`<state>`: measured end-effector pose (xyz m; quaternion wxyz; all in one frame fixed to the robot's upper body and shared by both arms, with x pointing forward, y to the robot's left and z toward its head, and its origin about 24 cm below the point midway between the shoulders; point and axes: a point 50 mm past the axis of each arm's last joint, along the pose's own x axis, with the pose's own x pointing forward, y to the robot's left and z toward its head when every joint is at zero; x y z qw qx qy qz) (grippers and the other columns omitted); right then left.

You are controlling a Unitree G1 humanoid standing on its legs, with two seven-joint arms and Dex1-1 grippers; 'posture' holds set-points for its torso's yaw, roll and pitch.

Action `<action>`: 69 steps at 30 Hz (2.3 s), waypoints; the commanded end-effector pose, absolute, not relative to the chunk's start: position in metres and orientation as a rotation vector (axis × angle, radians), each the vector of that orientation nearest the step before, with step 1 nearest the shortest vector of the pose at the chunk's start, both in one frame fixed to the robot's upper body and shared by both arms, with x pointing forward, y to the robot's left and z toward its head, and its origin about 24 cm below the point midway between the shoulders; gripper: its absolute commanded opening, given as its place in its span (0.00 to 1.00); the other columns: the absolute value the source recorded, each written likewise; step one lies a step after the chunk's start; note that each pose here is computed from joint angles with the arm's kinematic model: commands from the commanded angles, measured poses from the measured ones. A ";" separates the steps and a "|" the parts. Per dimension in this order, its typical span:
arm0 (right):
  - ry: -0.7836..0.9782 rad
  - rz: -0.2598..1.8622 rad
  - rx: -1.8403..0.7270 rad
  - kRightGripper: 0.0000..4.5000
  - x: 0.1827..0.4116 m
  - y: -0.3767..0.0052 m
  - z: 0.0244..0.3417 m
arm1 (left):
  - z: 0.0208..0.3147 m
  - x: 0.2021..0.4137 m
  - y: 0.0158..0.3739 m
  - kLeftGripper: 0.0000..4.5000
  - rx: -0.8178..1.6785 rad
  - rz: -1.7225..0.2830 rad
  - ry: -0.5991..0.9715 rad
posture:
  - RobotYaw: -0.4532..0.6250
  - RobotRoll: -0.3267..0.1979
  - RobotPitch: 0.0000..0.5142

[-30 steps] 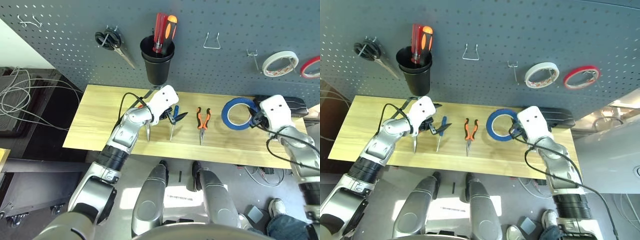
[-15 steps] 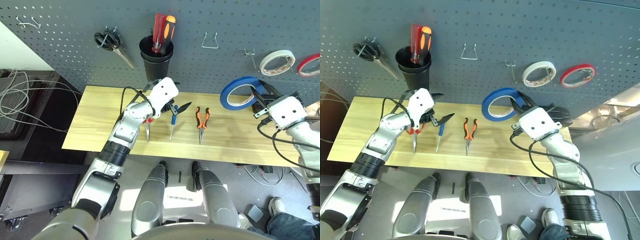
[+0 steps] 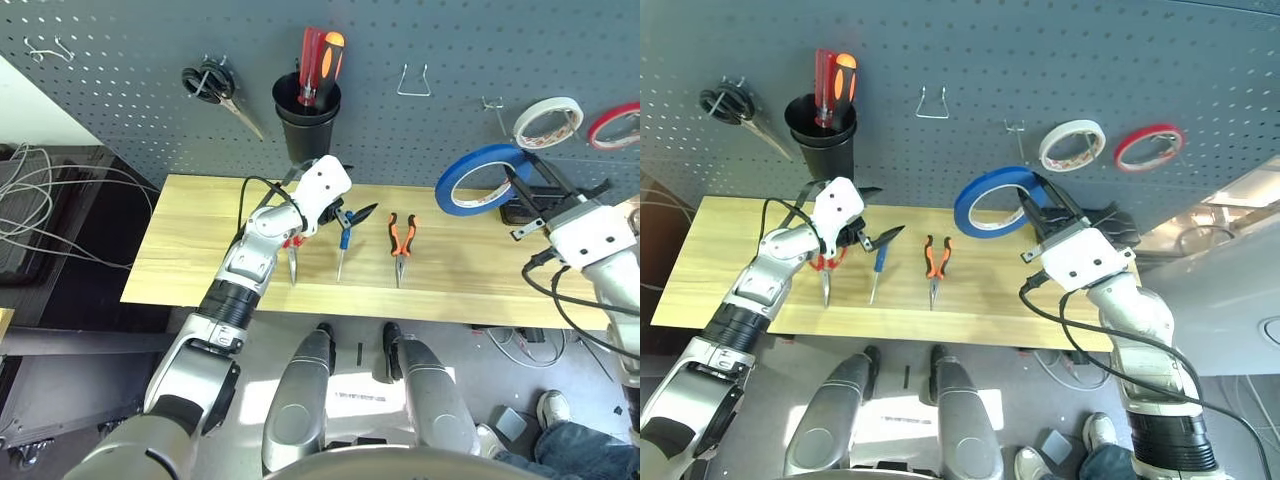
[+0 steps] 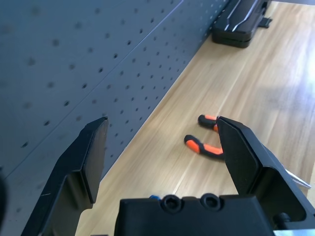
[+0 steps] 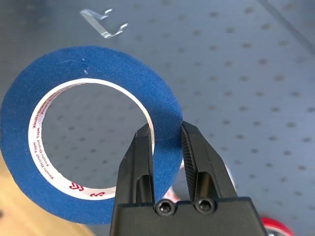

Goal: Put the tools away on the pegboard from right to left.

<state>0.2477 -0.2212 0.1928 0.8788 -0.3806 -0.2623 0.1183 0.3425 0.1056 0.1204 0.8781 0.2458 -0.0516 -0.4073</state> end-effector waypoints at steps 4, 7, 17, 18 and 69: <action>-0.526 0.170 -0.786 0.16 0.252 -0.229 0.196 | 0.117 0.344 0.102 1.00 0.522 -0.874 -0.099 | 0.39 0.62 0.59; -0.509 0.121 -0.779 0.16 0.261 -0.233 0.197 | 0.116 0.343 0.103 1.00 0.522 -0.874 -0.098 | 0.40 0.62 0.59; -0.451 0.060 -0.759 0.16 0.298 -0.230 0.190 | 0.116 0.341 0.102 1.00 0.517 -0.871 -0.097 | 0.44 0.62 0.60; -0.437 0.053 -0.754 0.16 0.304 -0.230 0.188 | 0.116 0.341 0.101 1.00 0.521 -0.875 -0.099 | 0.44 0.62 0.60; 0.890 0.046 0.293 0.99 0.324 -0.126 0.038 | 0.096 0.305 0.108 1.00 0.692 -1.334 0.135 | 0.55 0.62 0.71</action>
